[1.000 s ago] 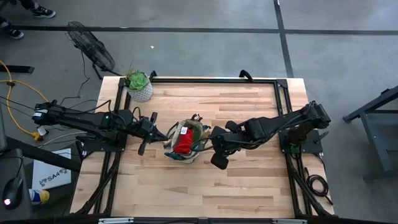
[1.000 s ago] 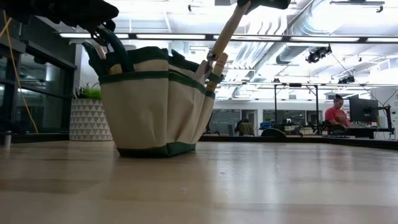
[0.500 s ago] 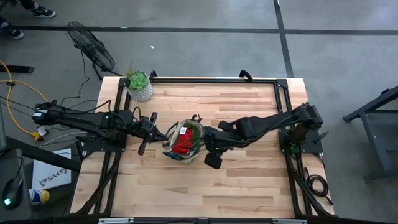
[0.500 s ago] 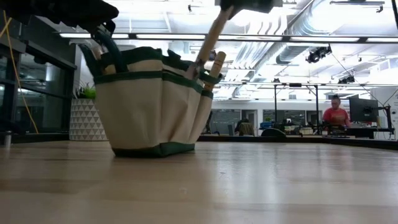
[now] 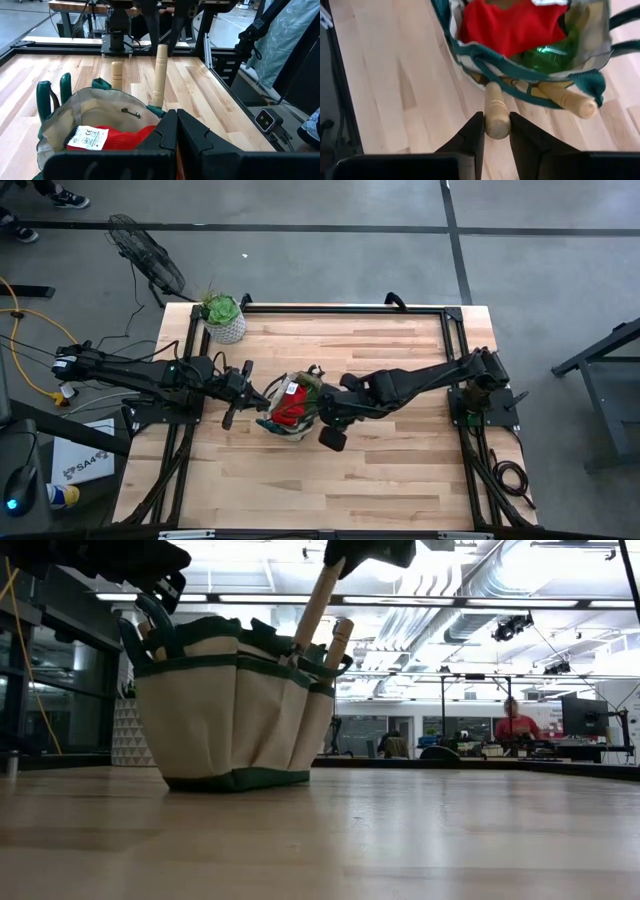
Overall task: Pick & Place Garden tools in Gardening bag
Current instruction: Put the trowel into the gardening bag
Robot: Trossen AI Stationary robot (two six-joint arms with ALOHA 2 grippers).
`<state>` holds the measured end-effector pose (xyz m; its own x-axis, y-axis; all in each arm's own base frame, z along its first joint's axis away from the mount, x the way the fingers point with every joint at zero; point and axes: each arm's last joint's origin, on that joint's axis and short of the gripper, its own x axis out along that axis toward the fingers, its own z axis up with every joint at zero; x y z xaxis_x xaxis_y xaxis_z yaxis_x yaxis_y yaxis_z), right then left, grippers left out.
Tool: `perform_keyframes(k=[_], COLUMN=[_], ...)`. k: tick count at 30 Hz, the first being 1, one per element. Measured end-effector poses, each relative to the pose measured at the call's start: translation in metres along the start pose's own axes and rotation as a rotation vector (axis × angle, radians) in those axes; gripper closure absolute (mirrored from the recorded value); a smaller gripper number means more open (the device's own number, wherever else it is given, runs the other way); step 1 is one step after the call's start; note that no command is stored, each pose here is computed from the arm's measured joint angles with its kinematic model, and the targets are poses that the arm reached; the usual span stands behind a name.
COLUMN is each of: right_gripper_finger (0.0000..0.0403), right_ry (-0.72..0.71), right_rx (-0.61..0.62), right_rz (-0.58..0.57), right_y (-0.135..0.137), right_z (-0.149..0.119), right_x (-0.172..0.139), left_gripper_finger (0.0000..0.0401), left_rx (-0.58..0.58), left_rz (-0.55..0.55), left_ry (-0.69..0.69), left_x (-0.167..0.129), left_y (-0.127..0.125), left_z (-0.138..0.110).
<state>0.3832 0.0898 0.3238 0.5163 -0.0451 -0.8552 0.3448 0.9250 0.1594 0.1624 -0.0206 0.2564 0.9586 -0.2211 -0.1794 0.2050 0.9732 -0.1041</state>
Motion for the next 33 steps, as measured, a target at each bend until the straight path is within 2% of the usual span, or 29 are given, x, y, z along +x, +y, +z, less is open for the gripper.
perform_keyframes(k=[12,20,24,27,30,33], right_gripper_finger=[0.0305,0.0306,0.0321,0.0349,0.0388,0.0396], right_ry=[-0.069,-0.152,-0.201,-0.223,-0.191,-0.132], right_rx=[0.098,0.133,0.16,0.161,0.167,0.185], right_rz=[0.002,-0.008,-0.042,-0.065,-0.098,-0.133], right_y=[0.002,0.003,0.002,0.004,0.007,0.009], right_z=[0.006,0.012,0.012,0.006,-0.006,-0.02], right_x=[0.0,-0.001,-0.01,-0.025,-0.033,-0.037], left_gripper_finger=[0.0401,0.0401,0.0401,0.0401,0.0401,0.0401], left_rx=[0.0,0.0,0.0,0.0,0.0,0.0], left_rz=[0.0,0.0,0.0,0.0,0.0,0.0], left_ry=[0.0,0.0,0.0,0.0,0.0,0.0], left_x=[0.0,0.0,0.0,0.0,0.0,0.0], left_y=[0.0,0.0,0.0,0.0,0.0,0.0], left_z=[0.0,0.0,0.0,0.0,0.0,0.0])
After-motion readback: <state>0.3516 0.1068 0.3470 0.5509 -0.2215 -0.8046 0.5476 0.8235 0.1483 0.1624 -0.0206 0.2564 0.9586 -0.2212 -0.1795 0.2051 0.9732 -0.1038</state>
